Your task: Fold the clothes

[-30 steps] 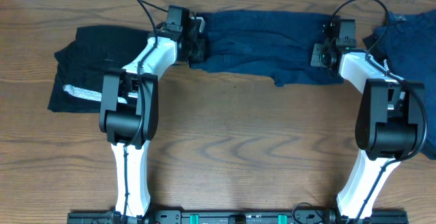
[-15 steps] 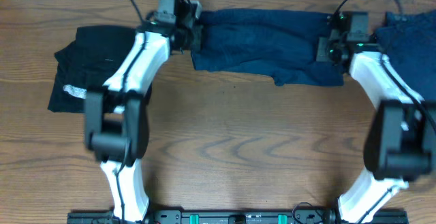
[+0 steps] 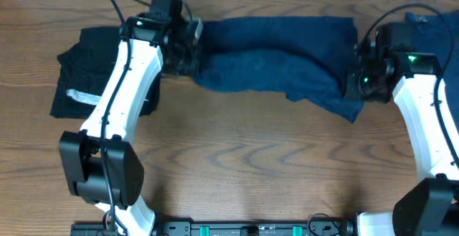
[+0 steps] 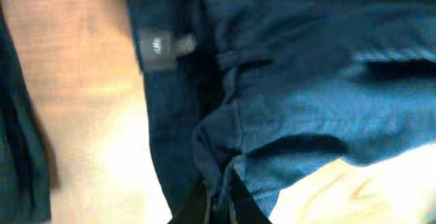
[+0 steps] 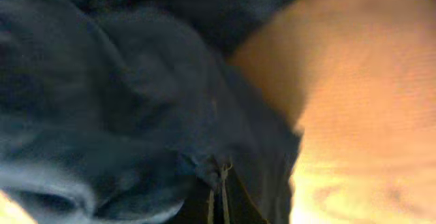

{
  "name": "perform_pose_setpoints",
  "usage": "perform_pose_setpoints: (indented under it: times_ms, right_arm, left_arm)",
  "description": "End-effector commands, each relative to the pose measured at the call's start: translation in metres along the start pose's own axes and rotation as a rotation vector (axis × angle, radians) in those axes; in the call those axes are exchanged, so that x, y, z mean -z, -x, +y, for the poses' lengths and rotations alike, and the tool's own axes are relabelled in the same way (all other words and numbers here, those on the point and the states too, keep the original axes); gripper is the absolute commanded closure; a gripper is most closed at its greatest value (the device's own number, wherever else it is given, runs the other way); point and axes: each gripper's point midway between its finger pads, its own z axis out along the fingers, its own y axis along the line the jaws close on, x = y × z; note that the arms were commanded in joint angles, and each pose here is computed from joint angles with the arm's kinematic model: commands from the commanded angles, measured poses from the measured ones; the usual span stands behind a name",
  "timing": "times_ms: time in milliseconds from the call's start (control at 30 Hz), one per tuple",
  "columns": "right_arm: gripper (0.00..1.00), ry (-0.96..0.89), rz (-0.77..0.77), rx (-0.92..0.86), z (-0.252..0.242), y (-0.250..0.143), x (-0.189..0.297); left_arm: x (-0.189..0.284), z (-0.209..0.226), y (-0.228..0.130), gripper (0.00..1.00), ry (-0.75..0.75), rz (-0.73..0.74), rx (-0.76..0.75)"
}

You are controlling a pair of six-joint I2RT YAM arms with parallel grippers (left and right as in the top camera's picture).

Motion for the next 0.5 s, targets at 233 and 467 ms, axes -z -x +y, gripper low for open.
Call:
perform_pose_setpoints:
  times_ms: [233, 467]
  right_arm:
    - [0.90, -0.025, 0.234, -0.109, -0.012, -0.078, -0.052]
    - [0.43, -0.015, 0.182, -0.105, -0.009, -0.059, -0.043]
  left_arm:
    - [-0.034, 0.085, -0.073, 0.94, 0.413, 0.203, 0.196]
    - [-0.039, 0.094, -0.103, 0.24, 0.455, 0.296, 0.198]
